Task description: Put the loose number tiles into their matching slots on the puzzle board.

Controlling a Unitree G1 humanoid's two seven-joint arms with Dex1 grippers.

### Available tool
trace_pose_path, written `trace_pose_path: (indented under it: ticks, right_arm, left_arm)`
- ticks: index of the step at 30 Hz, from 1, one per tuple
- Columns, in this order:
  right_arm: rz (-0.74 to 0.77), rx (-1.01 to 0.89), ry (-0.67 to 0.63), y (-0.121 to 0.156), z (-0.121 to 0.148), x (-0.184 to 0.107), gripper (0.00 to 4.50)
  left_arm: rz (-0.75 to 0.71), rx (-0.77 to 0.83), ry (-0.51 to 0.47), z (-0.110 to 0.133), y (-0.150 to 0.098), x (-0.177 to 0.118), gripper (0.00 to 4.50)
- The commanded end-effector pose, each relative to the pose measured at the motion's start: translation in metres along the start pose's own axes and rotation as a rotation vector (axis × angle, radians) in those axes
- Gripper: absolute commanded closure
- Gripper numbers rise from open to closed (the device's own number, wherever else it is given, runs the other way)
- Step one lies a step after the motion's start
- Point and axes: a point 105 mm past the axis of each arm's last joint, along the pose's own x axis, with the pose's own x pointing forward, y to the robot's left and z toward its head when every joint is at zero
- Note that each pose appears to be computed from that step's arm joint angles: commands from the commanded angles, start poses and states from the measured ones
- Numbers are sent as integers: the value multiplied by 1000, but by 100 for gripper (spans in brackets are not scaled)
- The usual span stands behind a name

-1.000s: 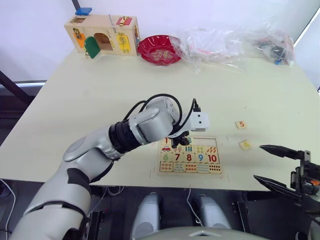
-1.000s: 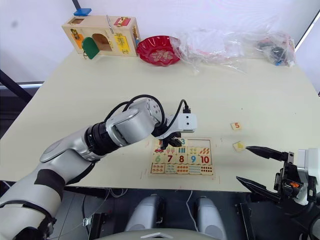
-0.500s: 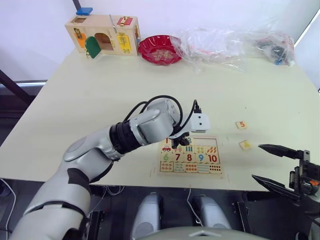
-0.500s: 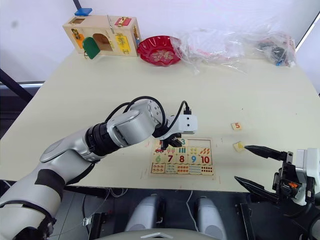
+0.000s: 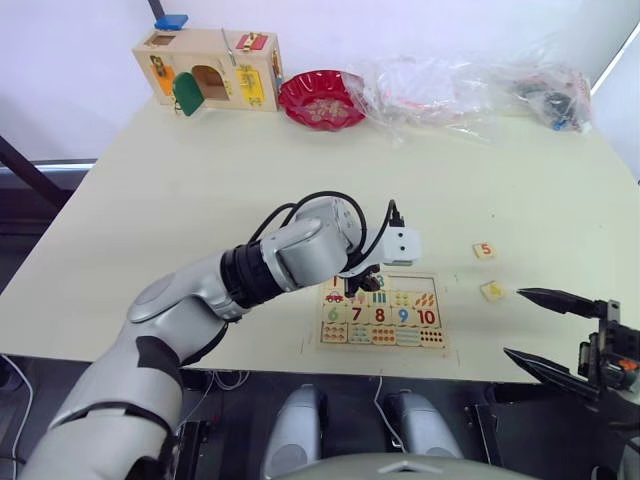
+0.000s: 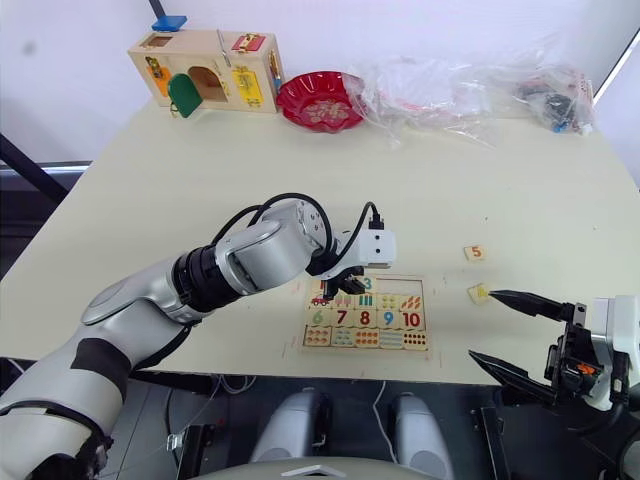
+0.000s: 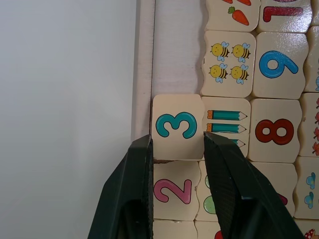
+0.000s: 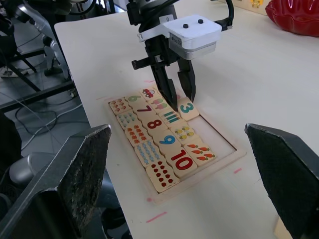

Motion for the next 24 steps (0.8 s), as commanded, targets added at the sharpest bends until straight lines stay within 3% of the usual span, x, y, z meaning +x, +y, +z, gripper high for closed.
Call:
trace_pose_path:
  ticks: [1,3,10,14,19,24]
  right_arm:
    - [12,-24,-24,3,9,2,0]
    - [13,-19,-27,4,9,3,0]
    - [16,-16,-34,4,9,4,0]
    - [18,-20,-36,3,10,5,0]
    - [20,-22,-38,1,10,5,0]
    - [20,-19,-35,2,9,4,0]
  left_arm:
    - [-7,21,-23,9,-1,-5,211]
    - [-10,11,-38,11,0,-10,118]
    - [-15,-40,-139,22,13,-46,118]
    - [-33,-27,-297,24,18,-63,118]
    - [-89,2,-477,9,18,-61,118]
    - [-78,16,-578,2,22,-52,118]
